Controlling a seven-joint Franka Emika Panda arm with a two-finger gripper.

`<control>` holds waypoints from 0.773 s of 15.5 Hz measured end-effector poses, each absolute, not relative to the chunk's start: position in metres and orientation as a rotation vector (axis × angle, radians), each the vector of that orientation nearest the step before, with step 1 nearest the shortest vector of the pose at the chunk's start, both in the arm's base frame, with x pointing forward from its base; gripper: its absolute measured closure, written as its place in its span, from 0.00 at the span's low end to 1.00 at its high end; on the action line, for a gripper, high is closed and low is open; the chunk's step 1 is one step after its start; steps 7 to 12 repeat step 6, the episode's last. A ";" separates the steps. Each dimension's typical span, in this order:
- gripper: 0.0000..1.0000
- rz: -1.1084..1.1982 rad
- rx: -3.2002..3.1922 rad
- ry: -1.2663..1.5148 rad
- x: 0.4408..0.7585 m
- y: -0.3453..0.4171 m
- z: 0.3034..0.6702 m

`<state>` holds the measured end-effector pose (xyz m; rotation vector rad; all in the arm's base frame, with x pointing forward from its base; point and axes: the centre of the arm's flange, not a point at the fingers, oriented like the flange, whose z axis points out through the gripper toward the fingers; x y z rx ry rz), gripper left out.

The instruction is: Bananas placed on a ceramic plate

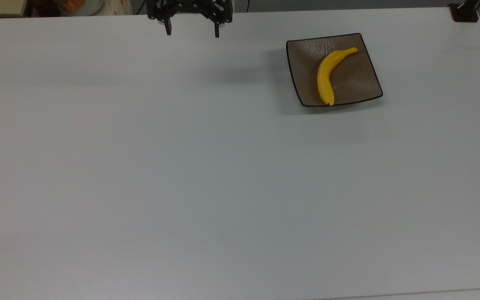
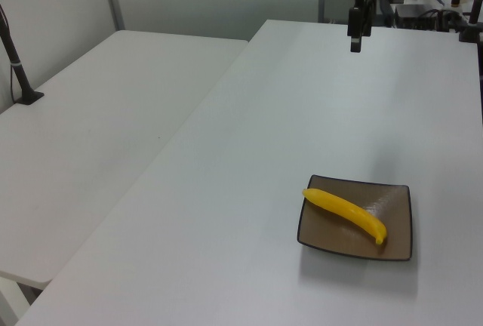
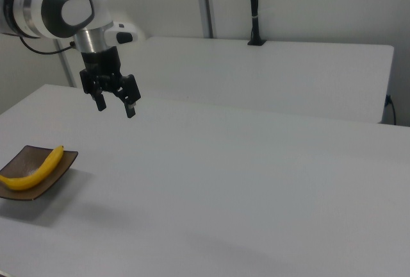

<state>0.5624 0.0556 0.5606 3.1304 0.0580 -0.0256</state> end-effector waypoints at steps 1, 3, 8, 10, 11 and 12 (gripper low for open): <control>0.00 -0.026 3.130 0.055 0.563 0.054 0.561; 0.00 -0.026 3.131 0.050 0.563 0.053 0.561; 0.00 -0.026 3.131 0.050 0.563 0.053 0.561; 0.00 -0.026 3.131 0.050 0.563 0.053 0.561; 0.00 -0.026 3.131 0.050 0.563 0.053 0.561; 0.00 -0.026 3.131 0.050 0.563 0.053 0.561</control>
